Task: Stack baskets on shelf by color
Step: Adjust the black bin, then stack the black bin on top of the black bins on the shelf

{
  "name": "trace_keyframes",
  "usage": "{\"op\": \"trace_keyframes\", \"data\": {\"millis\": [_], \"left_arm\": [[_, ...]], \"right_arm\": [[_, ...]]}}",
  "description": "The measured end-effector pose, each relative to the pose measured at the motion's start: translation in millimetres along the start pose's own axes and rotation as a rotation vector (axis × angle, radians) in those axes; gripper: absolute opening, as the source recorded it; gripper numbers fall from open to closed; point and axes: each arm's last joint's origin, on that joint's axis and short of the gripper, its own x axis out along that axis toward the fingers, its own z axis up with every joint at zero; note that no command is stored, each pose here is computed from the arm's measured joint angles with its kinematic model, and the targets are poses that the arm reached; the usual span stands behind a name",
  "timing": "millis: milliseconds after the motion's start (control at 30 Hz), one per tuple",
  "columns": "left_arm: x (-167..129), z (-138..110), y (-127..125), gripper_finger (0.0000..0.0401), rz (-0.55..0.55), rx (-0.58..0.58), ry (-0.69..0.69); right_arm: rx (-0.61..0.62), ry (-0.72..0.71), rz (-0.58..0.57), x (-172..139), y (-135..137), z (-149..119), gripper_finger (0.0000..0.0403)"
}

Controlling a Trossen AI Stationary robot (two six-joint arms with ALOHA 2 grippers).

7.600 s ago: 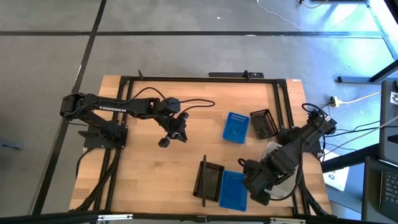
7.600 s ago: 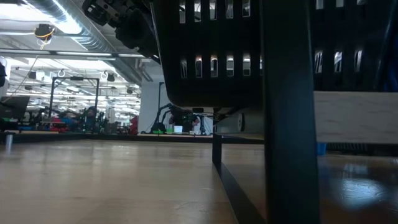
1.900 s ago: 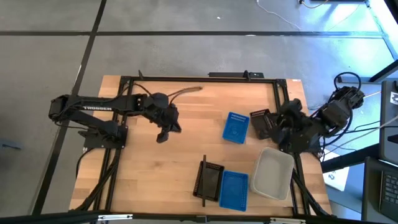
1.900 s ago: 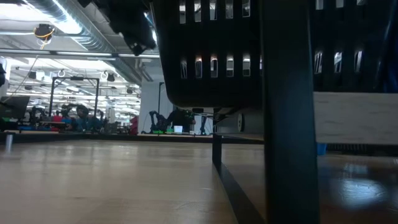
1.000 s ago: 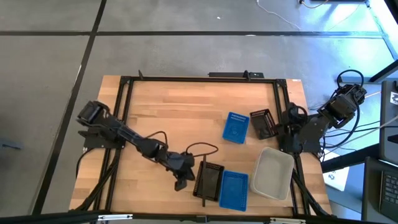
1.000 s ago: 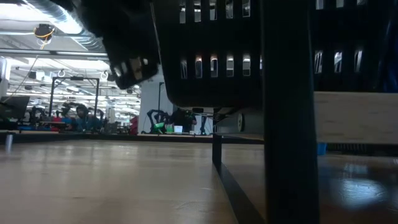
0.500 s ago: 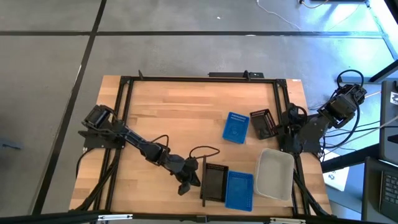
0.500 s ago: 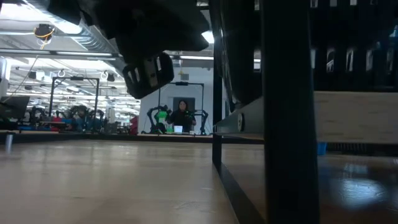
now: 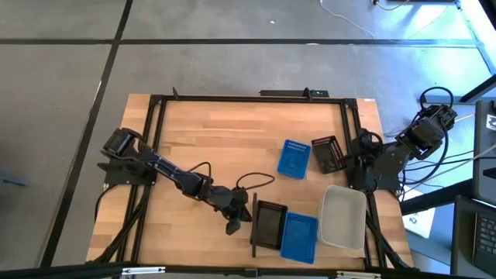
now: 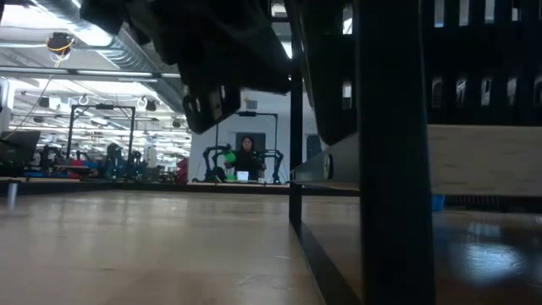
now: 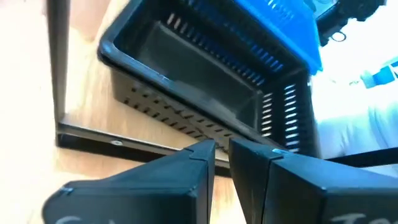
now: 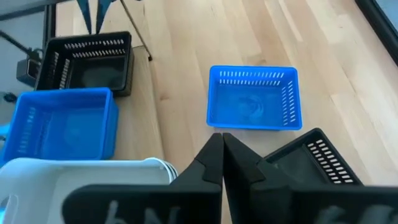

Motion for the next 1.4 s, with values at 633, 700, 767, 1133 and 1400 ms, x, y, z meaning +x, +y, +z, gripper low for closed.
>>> {"op": "trace_keyframes", "data": {"millis": [633, 700, 767, 1133, 1400], "left_arm": [[-81.1, 26.2, -19.2, 0.0039, 0.252, 0.028, -0.015], [-92.3, 32.4, -21.2, 0.0039, 0.274, 0.031, -0.060], [-103.6, 37.8, -22.9, 0.0039, 0.309, 0.072, -0.104], [-144.9, 76.6, -16.0, 0.0039, 0.406, 0.260, -0.313], [-147.4, 82.2, -12.9, 0.0039, 0.365, 0.328, -0.292]], "right_arm": [[0.369, -0.091, -0.193, 9.2, -14.5, 12.8, 0.0128], [0.458, -0.098, -0.228, 11.7, -19.2, 16.5, 0.0130], [0.507, -0.108, -0.270, 14.5, -24.0, 20.3, 0.0130], [0.676, 0.134, -0.383, 63.4, -47.0, 48.9, 0.0131], [0.712, 0.359, -0.476, 104.4, -84.4, 62.6, 0.0131]]}}
